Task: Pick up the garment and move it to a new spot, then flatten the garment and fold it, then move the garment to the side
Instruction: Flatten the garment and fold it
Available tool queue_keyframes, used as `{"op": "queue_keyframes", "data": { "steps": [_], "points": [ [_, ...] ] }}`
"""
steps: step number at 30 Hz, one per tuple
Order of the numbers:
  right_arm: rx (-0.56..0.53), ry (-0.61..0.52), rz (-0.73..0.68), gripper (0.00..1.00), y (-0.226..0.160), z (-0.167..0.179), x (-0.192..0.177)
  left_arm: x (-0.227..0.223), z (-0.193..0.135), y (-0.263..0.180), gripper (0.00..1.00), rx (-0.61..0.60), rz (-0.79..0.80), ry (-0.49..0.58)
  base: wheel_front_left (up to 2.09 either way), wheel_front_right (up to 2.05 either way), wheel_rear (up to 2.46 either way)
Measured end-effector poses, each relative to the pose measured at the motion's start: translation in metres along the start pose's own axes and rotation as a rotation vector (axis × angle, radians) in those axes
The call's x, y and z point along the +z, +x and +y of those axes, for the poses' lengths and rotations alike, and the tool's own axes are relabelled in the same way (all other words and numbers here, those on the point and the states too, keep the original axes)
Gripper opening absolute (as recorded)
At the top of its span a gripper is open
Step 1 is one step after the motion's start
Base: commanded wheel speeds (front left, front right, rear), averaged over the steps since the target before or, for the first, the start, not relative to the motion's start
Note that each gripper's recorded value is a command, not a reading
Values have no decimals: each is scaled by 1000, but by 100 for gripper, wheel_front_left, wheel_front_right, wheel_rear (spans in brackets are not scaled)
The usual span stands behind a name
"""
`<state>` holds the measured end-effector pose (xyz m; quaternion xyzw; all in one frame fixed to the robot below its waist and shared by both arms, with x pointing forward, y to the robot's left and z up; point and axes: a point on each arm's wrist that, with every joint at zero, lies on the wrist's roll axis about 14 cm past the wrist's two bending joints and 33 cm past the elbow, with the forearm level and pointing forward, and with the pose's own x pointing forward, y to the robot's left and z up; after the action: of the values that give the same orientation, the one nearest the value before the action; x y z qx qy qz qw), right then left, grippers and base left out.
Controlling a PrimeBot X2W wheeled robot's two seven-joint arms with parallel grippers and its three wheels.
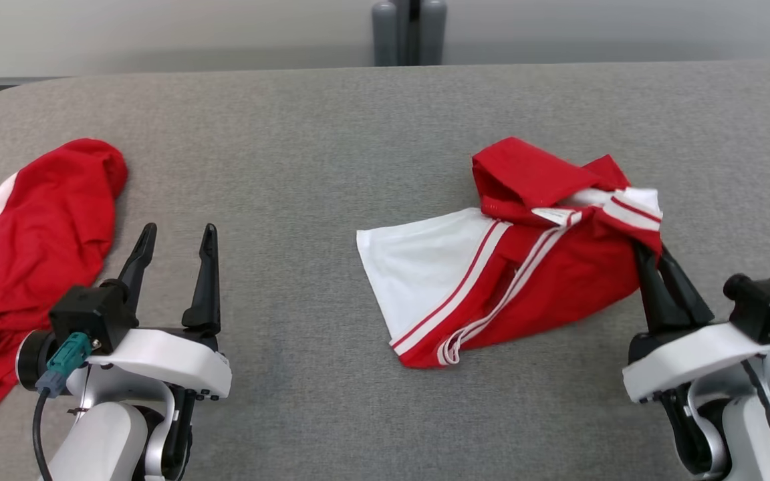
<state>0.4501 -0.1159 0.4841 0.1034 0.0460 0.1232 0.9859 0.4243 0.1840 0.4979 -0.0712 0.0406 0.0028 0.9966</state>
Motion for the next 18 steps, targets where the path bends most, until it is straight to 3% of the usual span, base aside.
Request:
{"op": "queue_keyframes", "data": {
  "steps": [3,4,5,6,13,18],
  "points": [
    [-39,21,58,0,-12,-11,-19,-1,-9,3,100,-27,8,4,0,0,0],
    [-52,33,72,25,-15,-14,-25,-1,-12,4,100,-35,10,4,0,0,0],
    [-67,52,76,57,-19,-17,-28,-2,-15,5,100,-42,15,5,0,0,0],
    [-82,58,94,100,-23,-22,-34,-2,-17,6,100,-49,14,5,0,0,0],
    [-233,101,89,100,-57,-62,-46,-1,-25,8,100,-73,19,16,0,0,0],
    [-354,97,10,100,-82,-97,-29,7,-29,8,100,-83,5,23,0,0,0]
  ]
}}
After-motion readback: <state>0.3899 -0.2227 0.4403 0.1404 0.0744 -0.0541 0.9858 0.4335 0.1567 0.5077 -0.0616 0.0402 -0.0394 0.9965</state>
